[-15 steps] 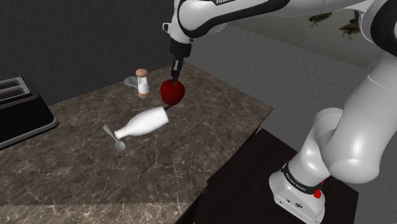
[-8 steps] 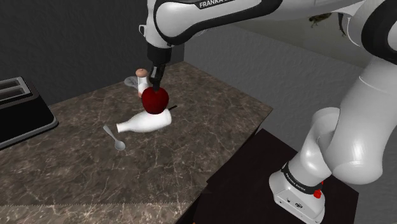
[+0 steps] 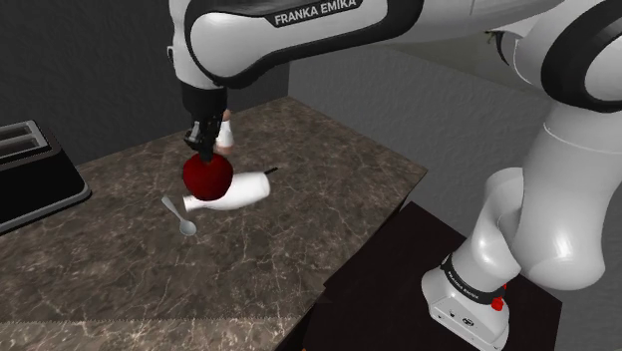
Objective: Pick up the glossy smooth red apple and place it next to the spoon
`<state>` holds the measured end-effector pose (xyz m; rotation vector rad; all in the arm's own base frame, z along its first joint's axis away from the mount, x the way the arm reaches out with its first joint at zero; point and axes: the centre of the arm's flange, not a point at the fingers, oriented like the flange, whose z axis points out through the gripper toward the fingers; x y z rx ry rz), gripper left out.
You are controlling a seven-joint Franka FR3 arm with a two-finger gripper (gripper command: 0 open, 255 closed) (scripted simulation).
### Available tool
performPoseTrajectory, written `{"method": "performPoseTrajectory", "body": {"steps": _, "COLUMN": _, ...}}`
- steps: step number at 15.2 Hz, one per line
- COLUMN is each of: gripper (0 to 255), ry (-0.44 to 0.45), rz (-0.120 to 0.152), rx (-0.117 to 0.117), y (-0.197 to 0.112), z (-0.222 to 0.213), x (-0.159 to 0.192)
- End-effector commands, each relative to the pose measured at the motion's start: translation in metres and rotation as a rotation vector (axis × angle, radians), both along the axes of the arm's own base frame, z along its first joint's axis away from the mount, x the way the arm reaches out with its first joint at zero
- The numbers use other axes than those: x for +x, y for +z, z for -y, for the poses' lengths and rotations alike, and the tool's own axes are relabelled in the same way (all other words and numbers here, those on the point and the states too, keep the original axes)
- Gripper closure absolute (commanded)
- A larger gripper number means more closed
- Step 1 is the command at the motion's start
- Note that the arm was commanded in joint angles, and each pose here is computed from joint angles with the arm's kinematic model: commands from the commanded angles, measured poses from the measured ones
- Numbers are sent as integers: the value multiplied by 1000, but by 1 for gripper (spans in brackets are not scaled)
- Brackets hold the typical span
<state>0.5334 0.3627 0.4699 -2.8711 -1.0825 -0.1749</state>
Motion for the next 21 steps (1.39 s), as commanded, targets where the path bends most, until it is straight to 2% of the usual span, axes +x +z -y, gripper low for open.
{"method": "performPoseTrajectory", "body": {"steps": 1, "gripper": 255, "ry": -1, "rz": 0, "rx": 1, "y": 1, "z": -26, "x": -2}}
{"method": "performPoseTrajectory", "body": {"steps": 2, "gripper": 255, "ry": -1, "rz": 0, "rx": 1, "y": 1, "z": -44, "x": -4}}
{"method": "performPoseTrajectory", "body": {"steps": 21, "gripper": 255, "ry": -1, "rz": 0, "rx": 1, "y": -100, "z": -44, "x": -4}}
